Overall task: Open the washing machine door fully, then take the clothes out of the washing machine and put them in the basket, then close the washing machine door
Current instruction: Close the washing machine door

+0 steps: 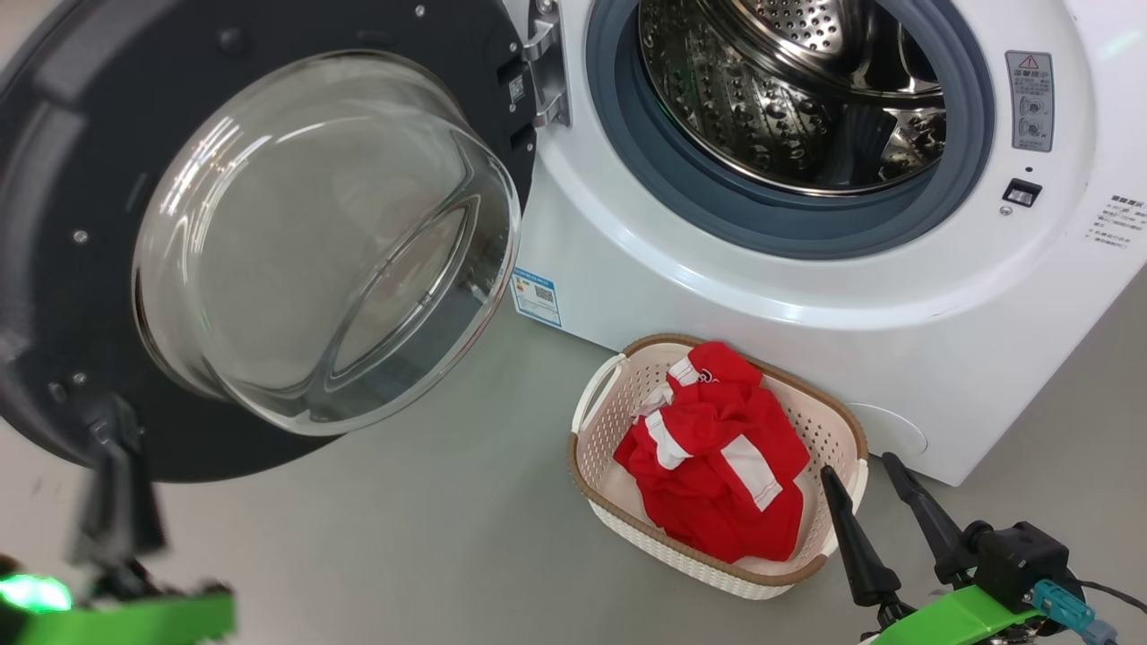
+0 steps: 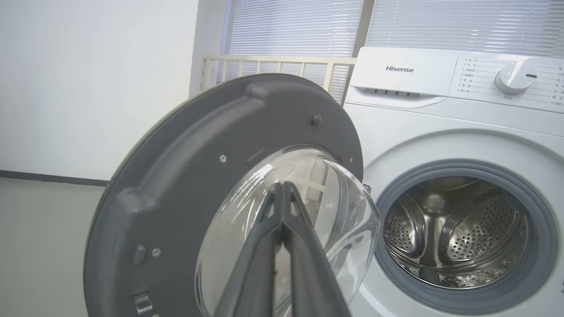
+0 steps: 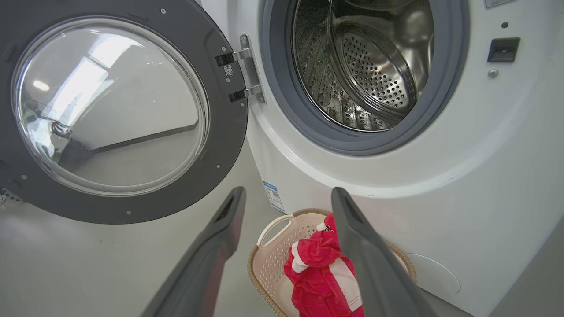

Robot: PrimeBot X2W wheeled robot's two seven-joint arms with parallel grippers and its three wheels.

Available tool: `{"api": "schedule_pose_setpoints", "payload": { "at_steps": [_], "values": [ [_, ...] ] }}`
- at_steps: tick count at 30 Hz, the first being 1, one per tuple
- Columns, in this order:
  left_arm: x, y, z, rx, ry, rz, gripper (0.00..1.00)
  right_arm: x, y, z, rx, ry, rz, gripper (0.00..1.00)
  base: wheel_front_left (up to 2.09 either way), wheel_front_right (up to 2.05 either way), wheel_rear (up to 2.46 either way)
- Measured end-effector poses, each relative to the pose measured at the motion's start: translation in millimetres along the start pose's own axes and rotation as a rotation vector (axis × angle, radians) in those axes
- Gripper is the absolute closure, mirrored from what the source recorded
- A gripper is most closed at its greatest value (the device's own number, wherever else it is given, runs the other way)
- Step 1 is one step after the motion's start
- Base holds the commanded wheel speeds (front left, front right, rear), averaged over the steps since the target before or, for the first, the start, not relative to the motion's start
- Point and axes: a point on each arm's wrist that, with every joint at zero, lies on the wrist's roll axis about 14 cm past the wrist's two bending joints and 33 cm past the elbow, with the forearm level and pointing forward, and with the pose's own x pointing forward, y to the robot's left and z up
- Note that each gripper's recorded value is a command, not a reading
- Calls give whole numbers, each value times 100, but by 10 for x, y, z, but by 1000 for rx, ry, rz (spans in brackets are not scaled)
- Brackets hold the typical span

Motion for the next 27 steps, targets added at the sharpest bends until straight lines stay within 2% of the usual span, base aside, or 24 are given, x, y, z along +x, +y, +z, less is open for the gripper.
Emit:
{"api": "schedule_pose_setpoints", "payload": {
  "at_steps": [9, 13, 19, 23, 27],
  "values": [
    [619, -46, 1162, 73, -352, -56, 100, 12, -61, -3, 5, -3, -14, 0, 0, 0, 0],
    [835, 32, 1480, 5, -433, -49, 100, 8, -136, 20, 4, -10, -35, 0, 0, 0, 0],
    [1138, 345, 1671, -42, -436, 7, 100, 10, -184, 44, -1, -19, -46, 0, 0, 0, 0],
    [1314, 649, 1645, -175, -408, 92, 100, 6, -255, 58, -1, -24, -64, 0, 0, 0, 0],
    [1427, 1002, 1458, -295, -304, 196, 100, 10, -268, 60, 0, -26, -67, 0, 0, 0, 0]
  ]
}}
